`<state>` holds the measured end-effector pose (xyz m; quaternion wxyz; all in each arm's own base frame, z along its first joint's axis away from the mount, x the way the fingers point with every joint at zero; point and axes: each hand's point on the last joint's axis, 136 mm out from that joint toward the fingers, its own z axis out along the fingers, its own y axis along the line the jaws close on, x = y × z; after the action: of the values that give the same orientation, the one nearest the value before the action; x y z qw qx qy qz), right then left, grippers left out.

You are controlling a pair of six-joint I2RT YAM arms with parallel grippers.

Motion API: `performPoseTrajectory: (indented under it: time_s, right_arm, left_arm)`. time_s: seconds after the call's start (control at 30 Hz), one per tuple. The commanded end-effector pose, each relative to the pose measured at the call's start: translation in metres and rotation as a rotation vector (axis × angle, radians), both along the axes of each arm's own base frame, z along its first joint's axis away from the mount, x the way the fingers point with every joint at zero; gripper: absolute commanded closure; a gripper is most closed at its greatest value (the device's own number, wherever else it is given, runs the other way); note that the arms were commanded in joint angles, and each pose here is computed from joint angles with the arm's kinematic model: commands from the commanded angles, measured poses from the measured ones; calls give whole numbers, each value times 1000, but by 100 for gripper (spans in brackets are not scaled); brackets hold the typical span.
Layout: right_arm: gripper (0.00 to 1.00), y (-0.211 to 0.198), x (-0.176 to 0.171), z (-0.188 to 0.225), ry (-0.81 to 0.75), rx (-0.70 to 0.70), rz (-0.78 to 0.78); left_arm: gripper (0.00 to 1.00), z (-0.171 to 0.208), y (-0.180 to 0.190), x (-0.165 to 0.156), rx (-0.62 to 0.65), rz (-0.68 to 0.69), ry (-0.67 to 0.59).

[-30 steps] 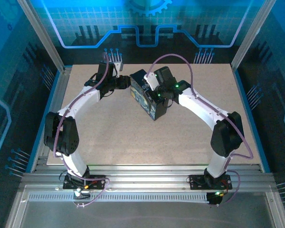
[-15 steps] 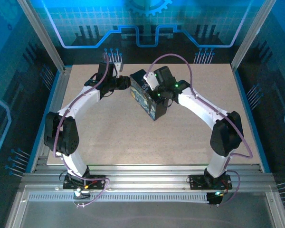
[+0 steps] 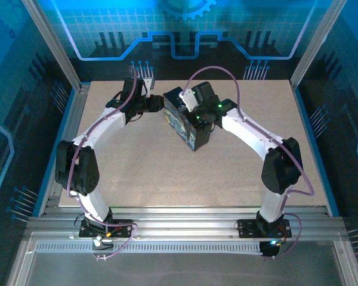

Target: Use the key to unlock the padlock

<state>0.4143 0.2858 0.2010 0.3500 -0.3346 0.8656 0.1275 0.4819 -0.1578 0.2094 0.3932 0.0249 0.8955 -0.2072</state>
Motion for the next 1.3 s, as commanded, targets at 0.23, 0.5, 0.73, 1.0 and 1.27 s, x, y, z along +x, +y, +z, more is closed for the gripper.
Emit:
performPoseTrajectory:
  time_s: [0.23,0.5,0.73,1.0,1.27]
  right_arm:
    - [85,6,-1,9,-42,46,132]
    - [84,14,-5,29,-44,207,303]
    - [83,20,-4,33,-10,269,390]
    - [82,23,-2,37,69,369,406]
    - [81,25,10,47,112,457,372]
  left_arm:
    - [57,28,-7,-5,-15,-45,-50]
    - [57,26,-8,-7,-22,-54,-41]
    - [56,26,-7,-7,-19,-51,-39]
    - [56,21,8,2,-16,-3,-28]
    - [56,26,16,22,5,24,-61]
